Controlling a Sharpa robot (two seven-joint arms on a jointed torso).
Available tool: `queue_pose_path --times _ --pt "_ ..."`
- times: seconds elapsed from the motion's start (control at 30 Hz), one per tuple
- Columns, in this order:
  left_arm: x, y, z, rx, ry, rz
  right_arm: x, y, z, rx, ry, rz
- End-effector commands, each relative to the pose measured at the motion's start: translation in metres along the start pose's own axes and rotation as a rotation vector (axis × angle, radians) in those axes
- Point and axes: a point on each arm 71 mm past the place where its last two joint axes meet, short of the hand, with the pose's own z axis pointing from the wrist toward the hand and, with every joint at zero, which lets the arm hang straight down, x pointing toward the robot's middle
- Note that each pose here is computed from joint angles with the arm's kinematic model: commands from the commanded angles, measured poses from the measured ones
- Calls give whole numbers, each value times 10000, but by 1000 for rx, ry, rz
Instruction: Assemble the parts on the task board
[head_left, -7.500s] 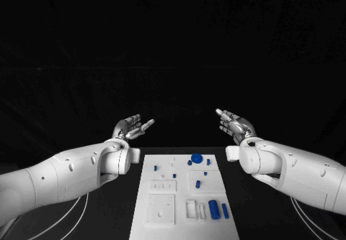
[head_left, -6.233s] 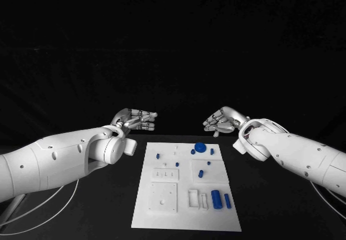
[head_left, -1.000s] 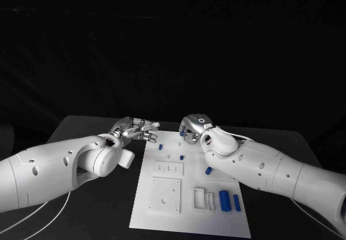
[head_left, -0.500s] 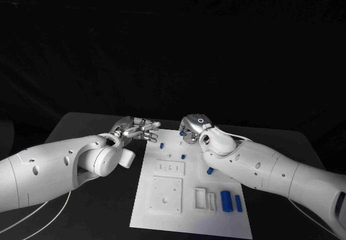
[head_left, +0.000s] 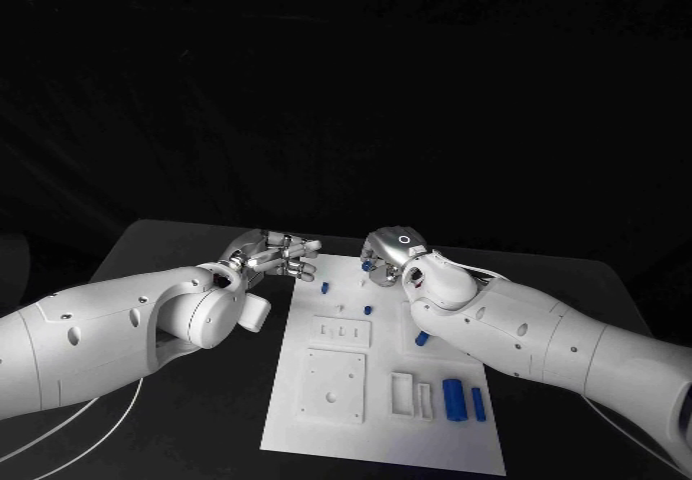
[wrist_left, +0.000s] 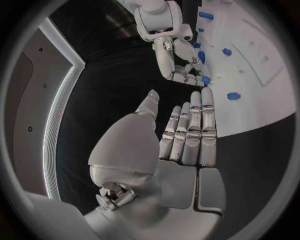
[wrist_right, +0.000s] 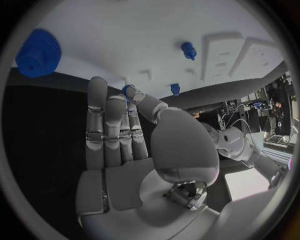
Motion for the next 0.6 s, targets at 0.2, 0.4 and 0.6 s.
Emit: queue_pose_path --times 0.2,0.4,0.6 --pt "24 -18 10 8 17 0 33 16 8 -12 38 -13" --pt "29 -19 12 9 18 0 45 28 18 -10 44 -13" --pt "35 -20 15 9 19 0 75 17 38 1 48 -16"
